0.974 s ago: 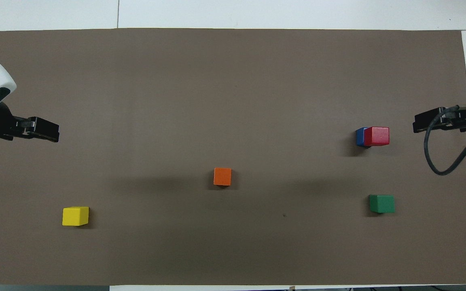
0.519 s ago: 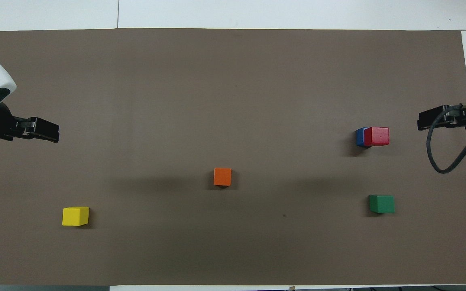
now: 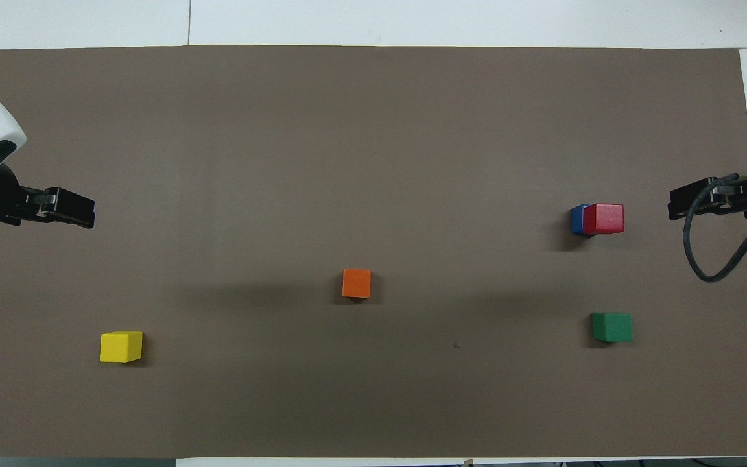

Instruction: Transfer red block to right arm and stack on blue block

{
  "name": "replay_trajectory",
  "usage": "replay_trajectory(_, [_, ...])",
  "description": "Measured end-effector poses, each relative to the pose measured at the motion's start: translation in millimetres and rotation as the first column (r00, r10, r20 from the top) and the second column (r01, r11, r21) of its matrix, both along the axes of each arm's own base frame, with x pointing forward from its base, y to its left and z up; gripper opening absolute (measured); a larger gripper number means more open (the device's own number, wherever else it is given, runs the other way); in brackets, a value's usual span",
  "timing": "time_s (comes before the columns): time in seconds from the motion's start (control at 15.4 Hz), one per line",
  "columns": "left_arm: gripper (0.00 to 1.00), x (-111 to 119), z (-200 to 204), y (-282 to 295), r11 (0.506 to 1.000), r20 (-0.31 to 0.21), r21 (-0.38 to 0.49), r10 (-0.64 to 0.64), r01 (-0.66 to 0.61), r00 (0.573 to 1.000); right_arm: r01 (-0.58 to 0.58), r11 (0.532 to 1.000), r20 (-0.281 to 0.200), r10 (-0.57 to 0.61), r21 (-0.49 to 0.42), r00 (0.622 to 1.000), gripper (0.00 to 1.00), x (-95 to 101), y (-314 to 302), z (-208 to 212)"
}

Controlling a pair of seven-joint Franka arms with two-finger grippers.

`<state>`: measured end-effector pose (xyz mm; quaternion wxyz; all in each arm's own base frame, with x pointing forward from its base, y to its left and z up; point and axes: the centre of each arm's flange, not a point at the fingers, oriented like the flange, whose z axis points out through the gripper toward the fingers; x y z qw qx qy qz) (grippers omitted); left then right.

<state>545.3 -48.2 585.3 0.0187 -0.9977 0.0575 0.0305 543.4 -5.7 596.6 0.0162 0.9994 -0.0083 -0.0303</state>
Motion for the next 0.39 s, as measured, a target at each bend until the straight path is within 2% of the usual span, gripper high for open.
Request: replay_trajectory(0.39, [1.0,0.0,0.0,0.0,1.0,0.0,0.0,0.0,0.0,1.0,-0.001,1.0,-0.003,0.001,0.0,1.0,1.0,-0.4,0.3,-0.3])
